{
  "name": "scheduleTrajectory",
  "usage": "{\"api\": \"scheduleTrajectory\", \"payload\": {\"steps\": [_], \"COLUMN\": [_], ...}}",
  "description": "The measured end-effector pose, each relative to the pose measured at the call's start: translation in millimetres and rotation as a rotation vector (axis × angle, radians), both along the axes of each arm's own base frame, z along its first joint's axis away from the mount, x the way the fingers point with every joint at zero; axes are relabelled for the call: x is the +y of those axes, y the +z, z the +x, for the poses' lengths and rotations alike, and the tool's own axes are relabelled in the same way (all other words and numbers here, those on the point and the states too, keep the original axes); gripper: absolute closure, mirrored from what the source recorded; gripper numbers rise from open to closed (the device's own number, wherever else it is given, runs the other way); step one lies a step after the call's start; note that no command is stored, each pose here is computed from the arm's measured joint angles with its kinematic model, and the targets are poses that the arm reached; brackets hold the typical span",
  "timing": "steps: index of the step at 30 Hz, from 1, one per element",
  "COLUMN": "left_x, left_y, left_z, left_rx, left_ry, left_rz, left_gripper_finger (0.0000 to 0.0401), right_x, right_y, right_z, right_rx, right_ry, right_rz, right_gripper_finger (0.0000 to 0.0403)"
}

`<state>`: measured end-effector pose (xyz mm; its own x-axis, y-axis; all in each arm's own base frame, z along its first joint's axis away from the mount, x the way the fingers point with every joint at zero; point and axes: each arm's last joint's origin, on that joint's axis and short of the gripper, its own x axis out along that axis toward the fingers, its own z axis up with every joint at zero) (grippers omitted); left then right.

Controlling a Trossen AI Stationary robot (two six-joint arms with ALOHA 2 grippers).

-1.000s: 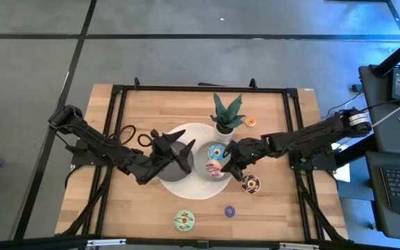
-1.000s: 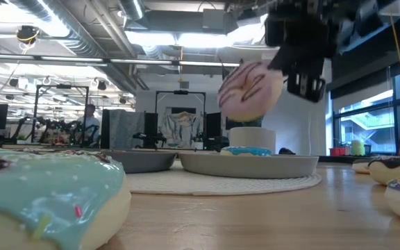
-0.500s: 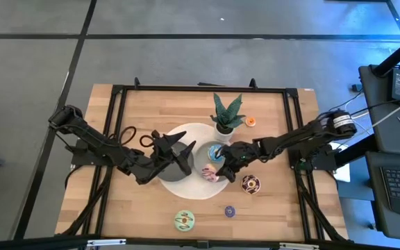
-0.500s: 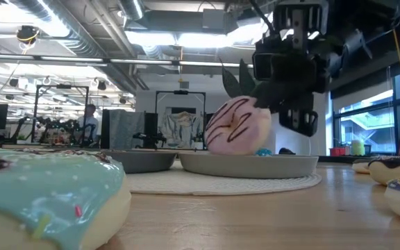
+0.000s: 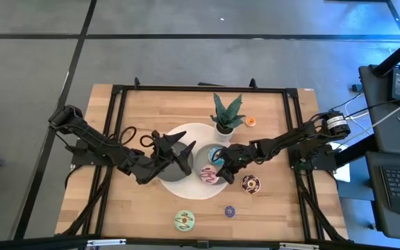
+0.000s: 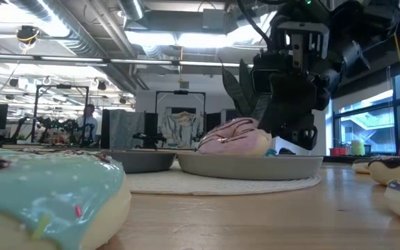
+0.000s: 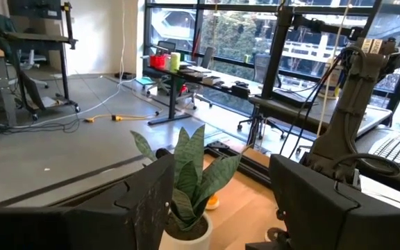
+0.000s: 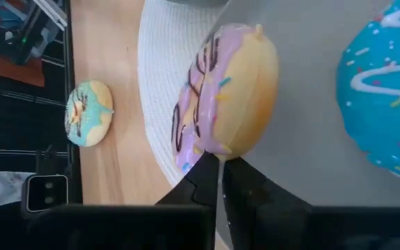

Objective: Pick & Place donuts
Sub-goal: Put the big light violet doughnut on the light gray plate, then put the big black doughnut on the light gray plate

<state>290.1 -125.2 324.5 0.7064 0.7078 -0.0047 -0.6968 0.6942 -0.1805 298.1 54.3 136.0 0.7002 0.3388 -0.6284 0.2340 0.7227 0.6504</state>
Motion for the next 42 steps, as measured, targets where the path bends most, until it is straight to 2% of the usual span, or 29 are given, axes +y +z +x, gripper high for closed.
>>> {"api": "scheduleTrajectory", "payload": {"steps": [4,13,17,22,26,35,42], "left_x": [0.3,6.7,9.6,12.5,13.1,14.0,17.9], "left_y": [-0.3,-1.7,-1.7,-1.8,-3.1,-4.6,-5.9], "left_z": [0.1,3.4,4.8,6.6,6.8,7.1,8.4], "left_rx": [0.004,0.018,0.018,0.019,0.035,0.051,0.066], "left_ry": [0.001,0.007,0.007,-0.006,-0.004,-0.001,0.012], "left_rz": [0.002,0.008,0.008,0.008,0.016,0.023,0.029], "left_gripper_finger": [0.0172,0.017,0.0173,0.0171,0.0169,0.0173,0.017], "right_x": [-3.9,-13.0,-17.4,-21.7,-25.0,-15.7,6.8], "right_y": [-0.4,-6.2,-7.3,1.1,20.4,51.2,52.7], "right_z": [0.4,-3.7,-4.3,-4.8,-16.9,-77.9,-98.7], "right_rx": [0.004,0.088,0.106,0.103,0.112,0.379,0.48], "right_ry": [-0.016,-0.04,-0.054,-0.055,-0.046,0.006,0.0], "right_rz": [-0.006,-0.008,-0.008,-0.018,-0.042,-0.108,-0.181], "right_gripper_finger": [0.0349,0.0233,0.0205,0.0195,0.0194,0.0194,0.0194]}}
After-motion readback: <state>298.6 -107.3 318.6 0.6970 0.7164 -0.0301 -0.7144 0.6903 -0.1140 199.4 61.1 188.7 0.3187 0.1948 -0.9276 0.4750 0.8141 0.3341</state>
